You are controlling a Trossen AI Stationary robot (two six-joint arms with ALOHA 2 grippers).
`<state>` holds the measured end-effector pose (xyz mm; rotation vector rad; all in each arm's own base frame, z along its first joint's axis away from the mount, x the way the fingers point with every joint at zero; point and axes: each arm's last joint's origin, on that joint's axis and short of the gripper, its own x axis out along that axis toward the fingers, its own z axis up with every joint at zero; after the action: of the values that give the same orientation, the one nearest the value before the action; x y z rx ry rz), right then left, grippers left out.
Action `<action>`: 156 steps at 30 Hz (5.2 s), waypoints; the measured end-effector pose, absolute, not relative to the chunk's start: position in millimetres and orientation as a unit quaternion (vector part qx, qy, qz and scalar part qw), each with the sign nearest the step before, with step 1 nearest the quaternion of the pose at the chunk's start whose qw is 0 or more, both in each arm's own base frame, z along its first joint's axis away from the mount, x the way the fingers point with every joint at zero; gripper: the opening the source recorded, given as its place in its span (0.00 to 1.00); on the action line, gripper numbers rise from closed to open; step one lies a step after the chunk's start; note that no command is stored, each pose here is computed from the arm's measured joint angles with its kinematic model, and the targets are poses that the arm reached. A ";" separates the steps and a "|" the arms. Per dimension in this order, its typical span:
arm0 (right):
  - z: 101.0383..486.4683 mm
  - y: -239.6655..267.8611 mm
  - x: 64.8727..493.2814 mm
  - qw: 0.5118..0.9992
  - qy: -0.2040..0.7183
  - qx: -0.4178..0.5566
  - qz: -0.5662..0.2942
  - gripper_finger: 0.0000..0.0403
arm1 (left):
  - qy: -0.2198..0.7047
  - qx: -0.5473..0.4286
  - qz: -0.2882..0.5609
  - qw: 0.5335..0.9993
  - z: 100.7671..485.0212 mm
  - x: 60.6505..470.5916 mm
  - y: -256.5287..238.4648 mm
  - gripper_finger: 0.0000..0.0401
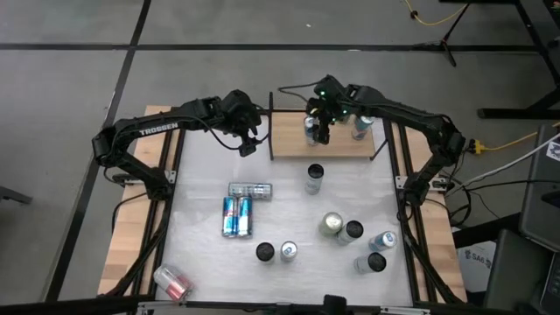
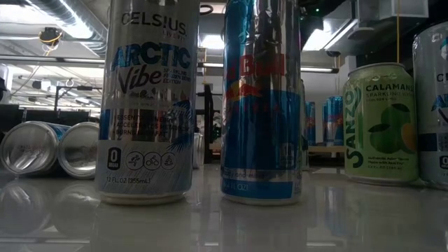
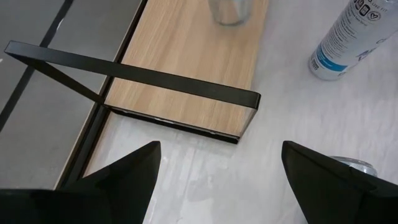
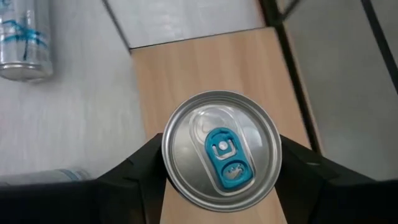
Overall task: Place canned beverage on shelf
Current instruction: Put the blue soda can on the shelf aligned with the other blue soda cans
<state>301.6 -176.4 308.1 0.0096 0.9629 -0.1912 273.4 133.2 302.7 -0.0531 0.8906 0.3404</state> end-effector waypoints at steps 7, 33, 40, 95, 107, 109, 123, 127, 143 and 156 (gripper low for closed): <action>334.4 -180.3 269.9 0.887 0.445 0.016 -0.122 0.55 | 0.428 -0.025 0.164 0.888 302.7 273.5 133.2 0.81; 280.0 -160.9 186.8 0.865 0.370 0.060 -0.335 0.57 | 0.404 -0.017 0.168 0.899 306.3 277.1 135.2 0.81; 272.7 -162.3 183.9 0.855 0.387 0.040 -0.343 0.57 | 0.404 -0.017 0.168 0.899 306.3 277.1 135.1 0.81; 265.3 -178.7 178.5 0.862 0.383 0.077 -0.323 0.68 | 0.405 -0.018 0.168 0.899 306.2 277.1 135.0 0.81; 265.3 -178.7 178.7 0.862 0.382 0.078 -0.323 0.77 | 0.404 -0.018 0.168 0.899 306.2 277.1 135.0 0.81; 265.4 -178.7 178.6 0.862 0.382 0.078 -0.323 0.76 | 0.404 -0.018 0.168 0.899 306.2 277.0 135.0 0.81; 300.3 -174.2 174.1 0.881 0.329 0.054 -0.336 0.76 | 0.404 -0.018 0.168 0.899 306.2 277.0 135.0 0.81; 314.0 -170.3 172.1 0.895 0.303 0.049 -0.324 0.76 | 0.404 -0.018 0.168 0.899 306.2 277.0 135.0 0.81; 328.6 -158.3 178.5 0.964 0.225 0.084 -0.116 0.76 | 0.404 -0.019 0.168 0.899 306.2 277.0 135.0 0.81; 333.9 -124.0 200.3 0.973 0.180 0.093 0.107 0.76 | 0.404 -0.019 0.168 0.899 306.2 277.0 135.0 0.81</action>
<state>200.3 -124.0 333.9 0.1884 0.3627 0.2151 277.0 135.0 306.2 -0.0387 0.8371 0.3484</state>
